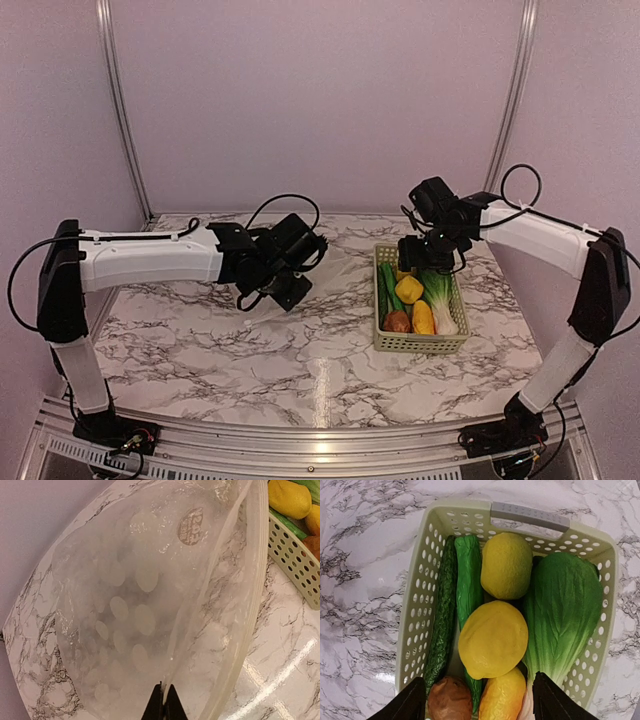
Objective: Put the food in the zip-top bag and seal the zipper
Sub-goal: Pick up the fake fruit from the bin.
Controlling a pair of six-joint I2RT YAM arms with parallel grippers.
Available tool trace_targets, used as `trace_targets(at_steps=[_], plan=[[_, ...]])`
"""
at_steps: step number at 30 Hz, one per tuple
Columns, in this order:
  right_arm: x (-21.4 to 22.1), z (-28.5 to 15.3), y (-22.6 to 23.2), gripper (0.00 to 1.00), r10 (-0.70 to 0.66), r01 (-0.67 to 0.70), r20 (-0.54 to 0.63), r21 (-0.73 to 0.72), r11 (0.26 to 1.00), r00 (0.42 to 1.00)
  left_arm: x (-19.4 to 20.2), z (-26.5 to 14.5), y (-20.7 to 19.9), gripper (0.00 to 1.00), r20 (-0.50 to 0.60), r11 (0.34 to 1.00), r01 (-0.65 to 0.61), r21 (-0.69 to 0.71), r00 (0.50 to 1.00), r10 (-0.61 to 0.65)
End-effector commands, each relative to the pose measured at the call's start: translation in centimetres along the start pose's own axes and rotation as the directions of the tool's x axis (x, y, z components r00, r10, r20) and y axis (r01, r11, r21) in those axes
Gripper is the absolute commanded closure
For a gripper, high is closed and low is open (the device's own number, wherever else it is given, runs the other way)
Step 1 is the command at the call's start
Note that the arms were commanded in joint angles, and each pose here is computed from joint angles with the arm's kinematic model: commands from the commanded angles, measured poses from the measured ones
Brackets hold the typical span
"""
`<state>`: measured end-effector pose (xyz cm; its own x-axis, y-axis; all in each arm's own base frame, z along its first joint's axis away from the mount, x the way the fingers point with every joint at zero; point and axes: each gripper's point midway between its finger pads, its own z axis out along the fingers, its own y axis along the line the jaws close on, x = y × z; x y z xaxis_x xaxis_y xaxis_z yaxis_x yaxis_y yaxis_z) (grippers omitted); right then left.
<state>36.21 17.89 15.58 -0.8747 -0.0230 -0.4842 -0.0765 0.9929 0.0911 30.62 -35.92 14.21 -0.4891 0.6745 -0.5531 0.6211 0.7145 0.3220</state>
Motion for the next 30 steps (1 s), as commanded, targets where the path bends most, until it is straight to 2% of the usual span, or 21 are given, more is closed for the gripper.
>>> trace_targets(at_steps=[1,8,20,27,30], plan=[[2.6,2.0,-2.0,0.29,-0.077,0.085,-0.102,0.083,0.993,0.992,-0.9,-3.2,0.1,1.00,0.008,0.984,0.143,0.105,0.989,-0.145],[3.2,4.6,-2.5,0.32,-0.075,0.091,-0.149,0.102,0.991,0.986,-2.5,-4.5,1.0,1.00,0.027,0.963,0.225,0.147,0.973,-0.231],[2.3,8.9,-2.3,0.33,-0.064,0.079,-0.174,0.080,0.994,0.983,-3.7,-5.5,1.2,1.00,0.039,0.940,0.282,0.193,0.955,-0.295],[0.8,7.3,-2.0,0.60,-0.056,0.064,-0.120,0.071,0.995,0.991,-3.8,-5.7,1.4,1.00,0.038,0.928,0.311,0.205,0.945,-0.325],[0.1,4.6,-1.5,0.66,-0.040,0.043,-0.086,0.034,0.999,0.996,-3.8,-5.6,1.5,1.00,0.030,0.921,0.328,0.208,0.939,-0.342]])
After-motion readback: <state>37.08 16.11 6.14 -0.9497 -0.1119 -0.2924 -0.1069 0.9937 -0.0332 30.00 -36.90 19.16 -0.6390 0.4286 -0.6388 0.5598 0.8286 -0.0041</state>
